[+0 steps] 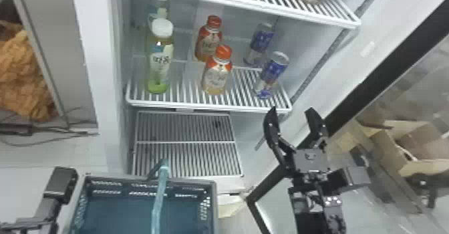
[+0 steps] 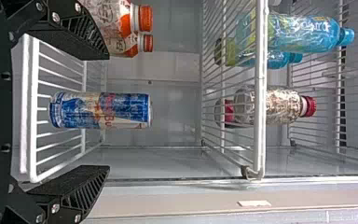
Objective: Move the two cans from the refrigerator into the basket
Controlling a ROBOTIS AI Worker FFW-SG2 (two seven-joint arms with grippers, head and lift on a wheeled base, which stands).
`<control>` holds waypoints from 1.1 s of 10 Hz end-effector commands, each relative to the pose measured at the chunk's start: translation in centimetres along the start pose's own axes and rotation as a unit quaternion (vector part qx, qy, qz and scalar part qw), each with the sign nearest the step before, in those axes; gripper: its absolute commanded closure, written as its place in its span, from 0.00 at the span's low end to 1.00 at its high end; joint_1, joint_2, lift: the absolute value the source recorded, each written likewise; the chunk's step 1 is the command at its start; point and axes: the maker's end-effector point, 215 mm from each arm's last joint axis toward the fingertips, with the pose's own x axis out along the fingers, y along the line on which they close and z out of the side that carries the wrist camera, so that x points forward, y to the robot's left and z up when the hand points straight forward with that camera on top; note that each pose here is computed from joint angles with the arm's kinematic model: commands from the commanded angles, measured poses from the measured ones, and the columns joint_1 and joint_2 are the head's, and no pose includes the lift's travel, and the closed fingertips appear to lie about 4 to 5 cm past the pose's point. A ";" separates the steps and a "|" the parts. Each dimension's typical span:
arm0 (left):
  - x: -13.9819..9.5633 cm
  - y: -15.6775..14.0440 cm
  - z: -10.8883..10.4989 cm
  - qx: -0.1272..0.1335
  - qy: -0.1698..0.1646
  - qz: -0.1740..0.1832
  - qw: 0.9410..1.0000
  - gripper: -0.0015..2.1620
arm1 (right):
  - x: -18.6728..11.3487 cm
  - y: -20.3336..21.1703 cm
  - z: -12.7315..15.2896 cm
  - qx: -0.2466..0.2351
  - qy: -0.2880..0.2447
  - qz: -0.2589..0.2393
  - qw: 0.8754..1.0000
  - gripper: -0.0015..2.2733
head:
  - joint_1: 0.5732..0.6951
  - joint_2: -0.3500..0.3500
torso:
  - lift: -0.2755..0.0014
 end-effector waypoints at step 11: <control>0.2 -0.4 -0.5 -0.004 0.009 -0.006 1.000 0.56 | 5.1 0.2 -2.6 0.024 0.026 0.003 0.999 0.06 | 1.00 0.00 | 0.03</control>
